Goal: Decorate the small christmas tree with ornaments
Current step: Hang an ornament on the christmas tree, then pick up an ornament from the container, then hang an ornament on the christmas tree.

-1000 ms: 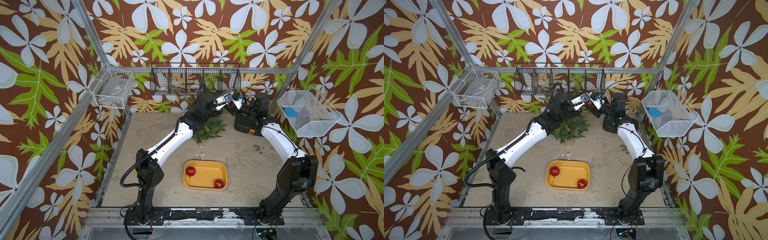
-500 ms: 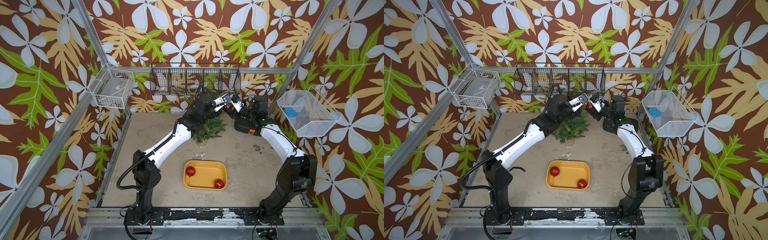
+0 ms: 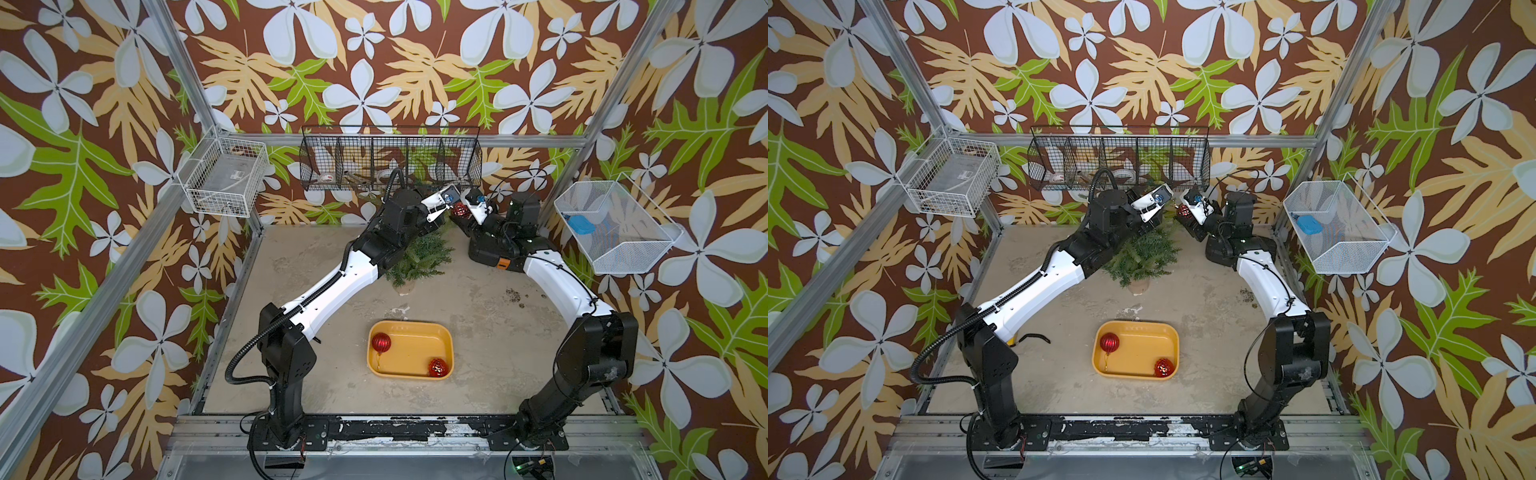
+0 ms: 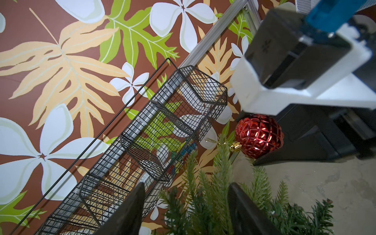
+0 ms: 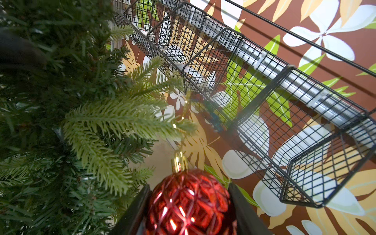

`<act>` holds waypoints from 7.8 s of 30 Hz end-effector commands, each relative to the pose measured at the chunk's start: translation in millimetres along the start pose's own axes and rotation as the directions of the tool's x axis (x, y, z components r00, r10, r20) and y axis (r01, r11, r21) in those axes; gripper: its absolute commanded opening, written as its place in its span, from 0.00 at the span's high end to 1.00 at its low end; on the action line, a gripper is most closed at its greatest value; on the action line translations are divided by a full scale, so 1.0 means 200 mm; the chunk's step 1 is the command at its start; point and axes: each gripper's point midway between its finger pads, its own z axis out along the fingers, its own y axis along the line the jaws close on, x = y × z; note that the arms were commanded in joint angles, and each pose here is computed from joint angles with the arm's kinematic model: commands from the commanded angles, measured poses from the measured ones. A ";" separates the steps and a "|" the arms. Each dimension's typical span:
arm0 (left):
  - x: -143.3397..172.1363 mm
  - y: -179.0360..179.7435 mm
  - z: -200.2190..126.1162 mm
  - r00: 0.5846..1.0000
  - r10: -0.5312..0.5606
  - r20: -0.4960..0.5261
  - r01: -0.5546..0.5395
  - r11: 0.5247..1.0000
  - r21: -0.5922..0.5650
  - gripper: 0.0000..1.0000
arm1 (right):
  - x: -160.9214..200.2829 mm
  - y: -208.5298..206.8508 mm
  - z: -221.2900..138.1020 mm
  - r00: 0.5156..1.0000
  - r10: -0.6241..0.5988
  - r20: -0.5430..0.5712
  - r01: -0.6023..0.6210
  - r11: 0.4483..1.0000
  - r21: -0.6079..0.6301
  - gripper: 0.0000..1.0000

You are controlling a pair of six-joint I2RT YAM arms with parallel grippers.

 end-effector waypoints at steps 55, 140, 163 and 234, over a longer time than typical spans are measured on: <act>0.60 -0.14 -1.22 0.640 -0.744 -0.192 0.752 0.658 -0.046 0.36 | 0.28 1.19 -0.57 0.563 0.603 -0.565 -0.628 0.757 0.182 0.32; 0.75 -0.50 -1.34 0.656 -0.733 -0.182 0.754 0.622 0.211 0.35 | 0.63 1.81 -0.63 0.614 -0.209 -0.761 -0.264 0.854 -0.448 0.25; 0.76 -0.50 -1.34 0.654 -0.733 -0.185 0.756 0.625 0.197 0.35 | 0.85 2.02 -0.61 0.561 -0.528 -0.637 -0.150 0.693 -0.706 0.31; -0.13 -0.60 -1.32 0.710 -0.703 0.028 0.346 0.383 0.857 0.63 | -0.80 1.23 -1.01 0.927 -0.152 0.344 0.308 0.829 -0.466 0.58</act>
